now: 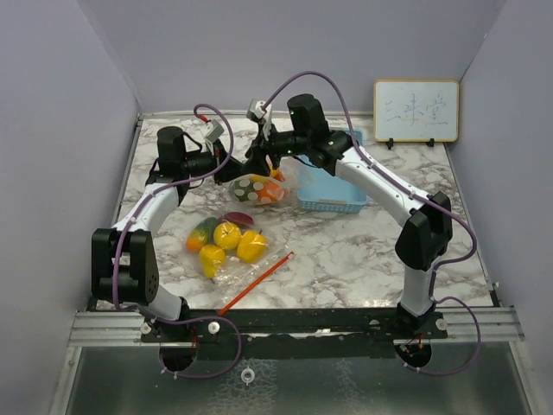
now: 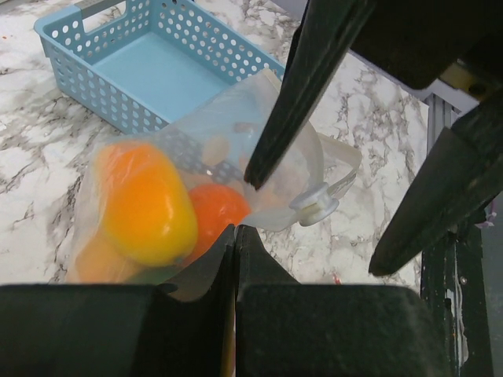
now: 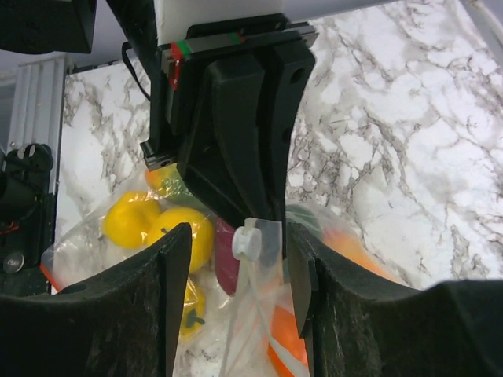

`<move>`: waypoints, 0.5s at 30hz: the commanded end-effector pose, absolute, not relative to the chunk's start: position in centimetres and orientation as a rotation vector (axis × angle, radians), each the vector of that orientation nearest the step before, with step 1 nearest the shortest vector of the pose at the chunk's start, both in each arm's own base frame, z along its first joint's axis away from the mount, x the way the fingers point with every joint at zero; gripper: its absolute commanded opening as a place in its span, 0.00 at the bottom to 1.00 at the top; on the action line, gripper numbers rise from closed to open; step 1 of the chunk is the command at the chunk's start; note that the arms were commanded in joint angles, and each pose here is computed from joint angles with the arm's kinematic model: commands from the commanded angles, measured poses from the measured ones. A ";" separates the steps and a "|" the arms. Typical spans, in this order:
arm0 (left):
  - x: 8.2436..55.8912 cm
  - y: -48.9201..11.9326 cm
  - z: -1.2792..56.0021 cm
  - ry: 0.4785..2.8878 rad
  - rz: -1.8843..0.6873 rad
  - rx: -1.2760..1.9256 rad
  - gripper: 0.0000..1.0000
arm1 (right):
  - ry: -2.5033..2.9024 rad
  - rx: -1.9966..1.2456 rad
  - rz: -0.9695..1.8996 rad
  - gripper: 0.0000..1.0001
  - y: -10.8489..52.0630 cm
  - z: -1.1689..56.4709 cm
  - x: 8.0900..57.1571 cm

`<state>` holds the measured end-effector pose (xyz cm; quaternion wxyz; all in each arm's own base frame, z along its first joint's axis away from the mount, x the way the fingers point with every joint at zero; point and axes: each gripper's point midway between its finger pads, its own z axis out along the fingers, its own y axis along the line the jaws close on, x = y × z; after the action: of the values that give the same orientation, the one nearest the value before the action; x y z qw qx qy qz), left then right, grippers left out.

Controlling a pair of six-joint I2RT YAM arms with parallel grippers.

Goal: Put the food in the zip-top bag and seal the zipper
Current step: Zip the zipper food storage bag at the center of the board.

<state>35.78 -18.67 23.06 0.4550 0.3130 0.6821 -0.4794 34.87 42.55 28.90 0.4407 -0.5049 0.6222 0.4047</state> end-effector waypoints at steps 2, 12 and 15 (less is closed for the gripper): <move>35.3 -18.7 24.6 1.626 -1.178 0.806 0.00 | 1.591 -1.241 0.938 0.52 42.8 27.9 34.9; 35.3 -18.3 24.5 1.643 -1.170 0.789 0.00 | 1.666 -1.153 0.811 0.13 41.9 27.5 37.1; 35.5 -17.7 24.7 1.646 -1.161 0.768 0.00 | 1.700 -1.113 0.715 0.12 40.3 27.1 38.0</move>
<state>35.86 -18.43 23.06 0.4543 0.3078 0.6847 -0.4797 35.94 42.47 26.93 0.4443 -0.4825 0.6668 0.3538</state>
